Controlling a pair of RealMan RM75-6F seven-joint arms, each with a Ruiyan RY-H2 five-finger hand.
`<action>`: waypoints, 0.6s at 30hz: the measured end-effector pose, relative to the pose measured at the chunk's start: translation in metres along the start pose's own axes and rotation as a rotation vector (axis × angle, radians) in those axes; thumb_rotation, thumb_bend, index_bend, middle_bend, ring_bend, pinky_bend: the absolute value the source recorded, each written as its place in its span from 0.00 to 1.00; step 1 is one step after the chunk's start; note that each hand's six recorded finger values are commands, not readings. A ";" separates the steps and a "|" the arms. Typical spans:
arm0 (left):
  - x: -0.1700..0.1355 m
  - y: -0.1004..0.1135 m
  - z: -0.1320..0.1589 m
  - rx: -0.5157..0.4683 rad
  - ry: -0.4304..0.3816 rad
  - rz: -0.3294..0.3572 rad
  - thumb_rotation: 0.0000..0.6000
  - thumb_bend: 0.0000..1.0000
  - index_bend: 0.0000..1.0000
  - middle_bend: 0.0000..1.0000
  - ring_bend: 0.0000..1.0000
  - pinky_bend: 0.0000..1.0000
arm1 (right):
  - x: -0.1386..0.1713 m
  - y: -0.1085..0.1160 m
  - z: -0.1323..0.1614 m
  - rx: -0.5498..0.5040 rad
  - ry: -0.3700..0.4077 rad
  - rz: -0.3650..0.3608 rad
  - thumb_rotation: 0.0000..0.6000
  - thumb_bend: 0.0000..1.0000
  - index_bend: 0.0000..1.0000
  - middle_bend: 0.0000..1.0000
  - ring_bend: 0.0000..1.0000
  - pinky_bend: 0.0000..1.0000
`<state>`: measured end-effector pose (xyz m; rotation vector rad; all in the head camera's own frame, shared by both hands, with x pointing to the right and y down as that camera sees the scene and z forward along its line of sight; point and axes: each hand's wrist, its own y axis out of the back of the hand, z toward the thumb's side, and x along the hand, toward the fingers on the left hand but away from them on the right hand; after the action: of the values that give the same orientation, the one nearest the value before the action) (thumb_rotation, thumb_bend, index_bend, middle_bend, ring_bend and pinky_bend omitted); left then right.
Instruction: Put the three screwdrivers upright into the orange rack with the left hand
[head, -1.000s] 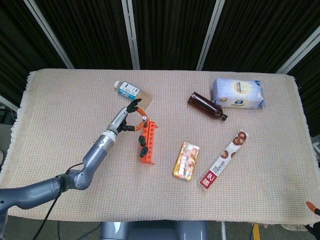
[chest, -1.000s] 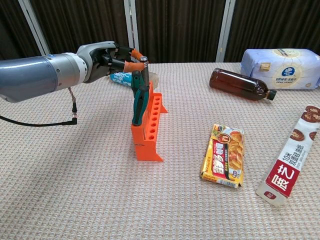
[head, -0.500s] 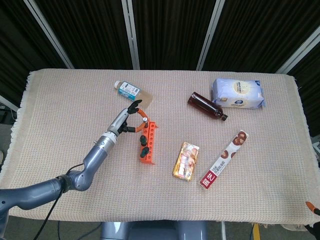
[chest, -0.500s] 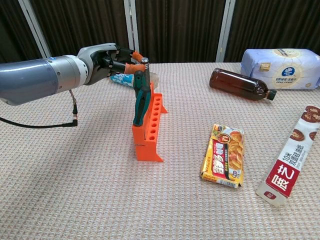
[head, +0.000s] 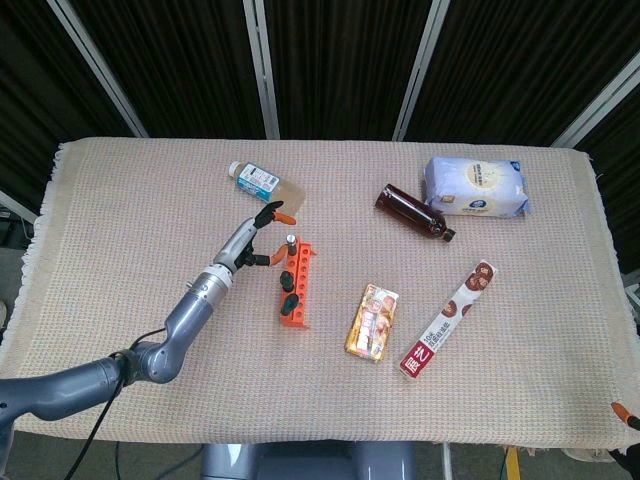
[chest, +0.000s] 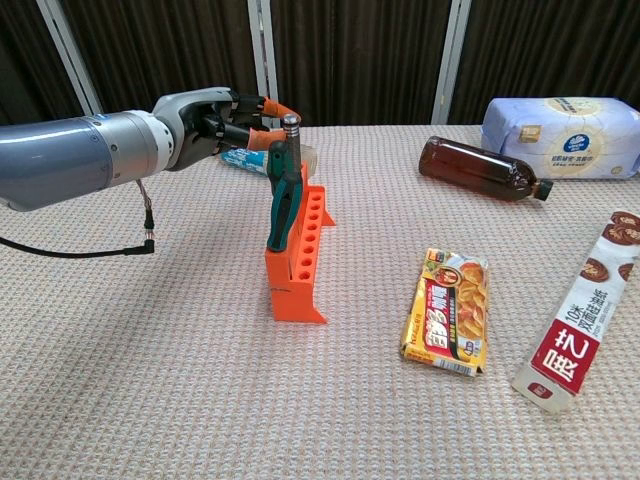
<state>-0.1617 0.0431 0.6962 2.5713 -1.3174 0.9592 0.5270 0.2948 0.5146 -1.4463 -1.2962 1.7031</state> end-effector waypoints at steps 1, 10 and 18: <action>0.000 0.000 0.000 -0.002 -0.001 0.000 1.00 0.42 0.18 0.00 0.00 0.00 | 0.000 0.000 0.000 0.000 0.001 -0.001 1.00 0.00 0.12 0.02 0.00 0.00; -0.008 0.012 0.003 -0.010 -0.021 0.022 1.00 0.35 0.00 0.00 0.00 0.00 | -0.001 0.001 0.001 0.002 0.005 -0.004 1.00 0.00 0.12 0.02 0.00 0.00; -0.047 0.057 0.011 0.146 -0.100 0.143 1.00 0.41 0.02 0.00 0.00 0.00 | -0.005 0.003 0.006 0.006 0.024 -0.008 1.00 0.00 0.12 0.02 0.00 0.00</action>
<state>-0.2194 0.0366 0.6496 2.6956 -1.5292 0.9969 0.5228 0.2871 0.5143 -1.4517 -1.2811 1.6776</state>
